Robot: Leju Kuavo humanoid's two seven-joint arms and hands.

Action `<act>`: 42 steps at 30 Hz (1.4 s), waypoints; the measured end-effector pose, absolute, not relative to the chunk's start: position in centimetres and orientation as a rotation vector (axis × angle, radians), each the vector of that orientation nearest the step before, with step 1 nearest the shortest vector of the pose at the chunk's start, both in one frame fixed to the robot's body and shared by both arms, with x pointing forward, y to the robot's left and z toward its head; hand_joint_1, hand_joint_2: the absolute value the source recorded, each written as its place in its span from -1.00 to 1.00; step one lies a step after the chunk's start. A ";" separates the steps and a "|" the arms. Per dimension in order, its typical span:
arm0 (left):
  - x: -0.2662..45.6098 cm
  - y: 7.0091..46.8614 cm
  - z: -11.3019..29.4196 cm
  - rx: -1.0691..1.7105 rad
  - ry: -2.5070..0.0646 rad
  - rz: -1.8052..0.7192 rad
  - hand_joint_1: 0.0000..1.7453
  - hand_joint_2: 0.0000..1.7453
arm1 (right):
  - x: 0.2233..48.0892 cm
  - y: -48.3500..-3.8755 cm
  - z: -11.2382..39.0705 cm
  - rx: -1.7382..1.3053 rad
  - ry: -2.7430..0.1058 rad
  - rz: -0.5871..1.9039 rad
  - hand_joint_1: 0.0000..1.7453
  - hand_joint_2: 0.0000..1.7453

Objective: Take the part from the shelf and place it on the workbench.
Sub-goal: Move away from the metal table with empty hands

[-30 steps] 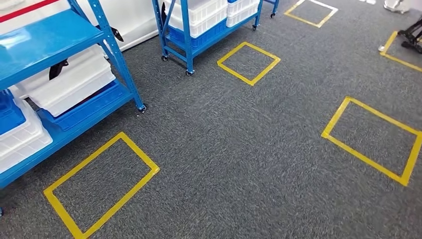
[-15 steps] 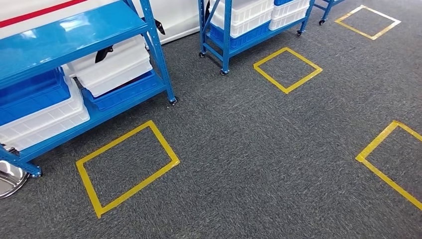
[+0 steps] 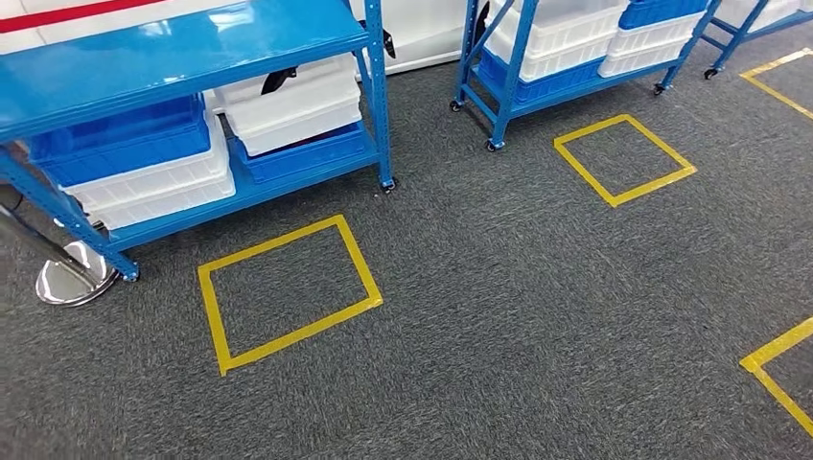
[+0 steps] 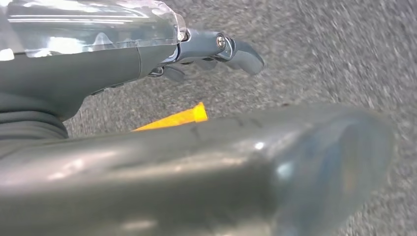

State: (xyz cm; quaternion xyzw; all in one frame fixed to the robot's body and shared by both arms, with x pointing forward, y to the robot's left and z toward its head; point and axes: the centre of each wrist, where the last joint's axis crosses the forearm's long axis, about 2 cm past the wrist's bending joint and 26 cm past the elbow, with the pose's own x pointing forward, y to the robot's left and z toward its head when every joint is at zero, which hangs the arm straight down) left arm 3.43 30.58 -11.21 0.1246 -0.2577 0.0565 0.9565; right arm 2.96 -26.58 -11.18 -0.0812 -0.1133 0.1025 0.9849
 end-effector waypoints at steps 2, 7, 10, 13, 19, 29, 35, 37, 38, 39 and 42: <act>3.6 30.5 -11.2 0.251 -0.526 0.115 -1.00 -1.00 | 2.8 -26.6 -11.2 -0.164 -0.225 0.206 -1.00 -1.00; 3.5 30.4 -11.2 0.248 -0.525 0.115 -1.00 -1.00 | 2.5 -26.7 -11.2 -0.165 -0.219 0.205 -1.00 -1.00; 3.6 30.3 -11.2 0.245 -0.527 0.113 -1.00 -1.00 | 2.4 -26.8 -11.2 -0.167 -0.216 0.202 -1.00 -1.00; 3.5 30.3 -11.2 0.245 -0.526 0.110 -1.00 -1.00 | 2.6 -26.8 -11.2 -0.167 -0.217 0.200 -1.00 -1.00; 3.5 30.1 -11.2 0.241 -0.526 0.106 -1.00 -1.00 | 2.3 -26.9 -11.2 -0.169 -0.208 0.201 -1.00 -1.00; 3.3 30.2 -11.2 0.242 -0.524 0.099 -1.00 -1.00 | 2.8 -26.9 -11.2 -0.170 -0.213 0.199 -1.00 -1.00; 3.5 30.0 -11.2 0.224 -0.544 0.103 -1.00 -1.00 | 2.6 -27.0 -11.2 -0.184 -0.204 0.188 -1.00 -1.00; 3.3 30.0 -11.2 0.217 -0.546 0.104 -1.00 -1.00 | 2.5 -27.0 -11.2 -0.189 -0.202 0.177 -1.00 -1.00; 3.3 30.0 -11.2 0.215 -0.546 0.104 -1.00 -1.00 | 2.5 -27.1 -11.2 -0.190 -0.201 0.175 -1.00 -1.00; 3.3 29.9 -11.2 0.214 -0.547 0.104 -1.00 -1.00 | 2.5 -27.1 -11.2 -0.191 -0.200 0.174 -1.00 -1.00; 3.3 29.9 -11.2 0.211 -0.551 0.105 -1.00 -1.00 | 2.6 -27.2 -11.2 -0.192 -0.202 0.172 -1.00 -1.00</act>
